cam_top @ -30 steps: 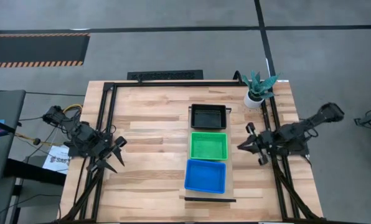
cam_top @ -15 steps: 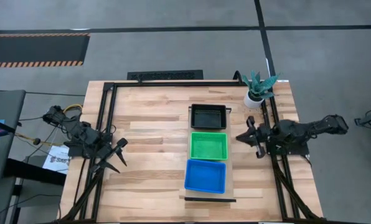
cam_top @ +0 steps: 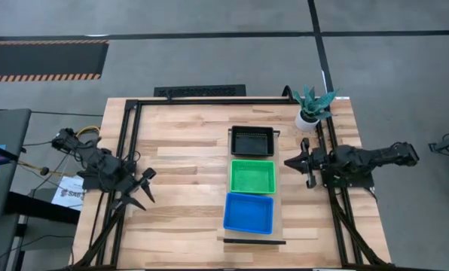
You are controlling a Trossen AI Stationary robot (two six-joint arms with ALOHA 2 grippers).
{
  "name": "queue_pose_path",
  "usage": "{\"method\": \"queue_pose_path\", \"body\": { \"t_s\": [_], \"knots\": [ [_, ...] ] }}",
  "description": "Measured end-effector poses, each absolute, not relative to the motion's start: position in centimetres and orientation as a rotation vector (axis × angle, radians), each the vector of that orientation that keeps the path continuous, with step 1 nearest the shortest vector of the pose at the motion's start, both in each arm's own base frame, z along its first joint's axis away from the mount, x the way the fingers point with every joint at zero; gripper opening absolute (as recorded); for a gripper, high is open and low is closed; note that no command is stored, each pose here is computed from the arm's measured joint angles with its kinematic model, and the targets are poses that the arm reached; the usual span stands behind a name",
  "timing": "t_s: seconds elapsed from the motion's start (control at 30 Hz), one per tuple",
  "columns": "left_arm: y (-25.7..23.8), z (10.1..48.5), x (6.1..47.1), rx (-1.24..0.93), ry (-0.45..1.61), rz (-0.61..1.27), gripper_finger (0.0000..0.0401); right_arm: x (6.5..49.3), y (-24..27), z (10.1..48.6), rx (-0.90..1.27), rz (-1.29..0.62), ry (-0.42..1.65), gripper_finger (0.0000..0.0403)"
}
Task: Stack baskets on shelf by color
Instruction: Return to Home Position
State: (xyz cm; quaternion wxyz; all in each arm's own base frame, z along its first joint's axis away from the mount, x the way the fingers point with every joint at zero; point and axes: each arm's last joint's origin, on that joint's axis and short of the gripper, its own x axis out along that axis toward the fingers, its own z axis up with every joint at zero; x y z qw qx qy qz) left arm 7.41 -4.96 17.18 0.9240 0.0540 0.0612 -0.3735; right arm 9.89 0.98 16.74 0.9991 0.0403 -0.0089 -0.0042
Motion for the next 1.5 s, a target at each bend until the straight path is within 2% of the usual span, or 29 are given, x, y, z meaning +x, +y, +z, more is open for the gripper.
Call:
{"method": "queue_pose_path", "body": {
  "t_s": [0.23,0.43,0.53,0.63,0.83,0.97,1.13,1.27,1.5],
  "knots": [
    [-4.93,17.15,7.39,0.105,0.128,-0.795,0.0167,10.34,0.96,16.09,0.043,-0.019,0.06,0.0051],
    [-4.36,16.99,7.81,0.143,0.153,-0.548,0.0167,10.49,0.98,15.82,0.039,-0.02,0.09,0.0051],
    [-4.17,16.84,7.77,0.152,0.19,-0.5,0.0167,10.49,0.98,15.82,0.039,-0.02,0.09,0.0051],
    [-4.25,16.85,7.72,0.195,0.177,-0.537,0.0167,10.48,0.98,15.83,0.039,-0.021,0.089,0.0051],
    [-4.71,16.85,7.36,0.289,0.125,-0.744,0.0167,10.48,0.97,15.81,0.039,-0.021,0.091,0.0051],
    [-4.53,16.82,7.5,0.303,0.135,-0.667,0.0167,10.48,0.97,15.8,0.039,-0.022,0.091,0.0051],
    [-4.09,16.82,7.78,0.092,0.207,-0.467,0.0167,10.48,0.97,15.8,0.04,-0.022,0.091,0.0051],
    [-3.97,16.81,7.84,-0.08,0.243,-0.4,0.0167,10.48,0.97,15.78,0.04,-0.022,0.092,0.0051],
    [-3.97,16.8,7.85,-0.117,0.251,-0.394,0.0167,10.48,0.97,15.78,0.04,-0.022,0.092,0.0051]
  ]
}}
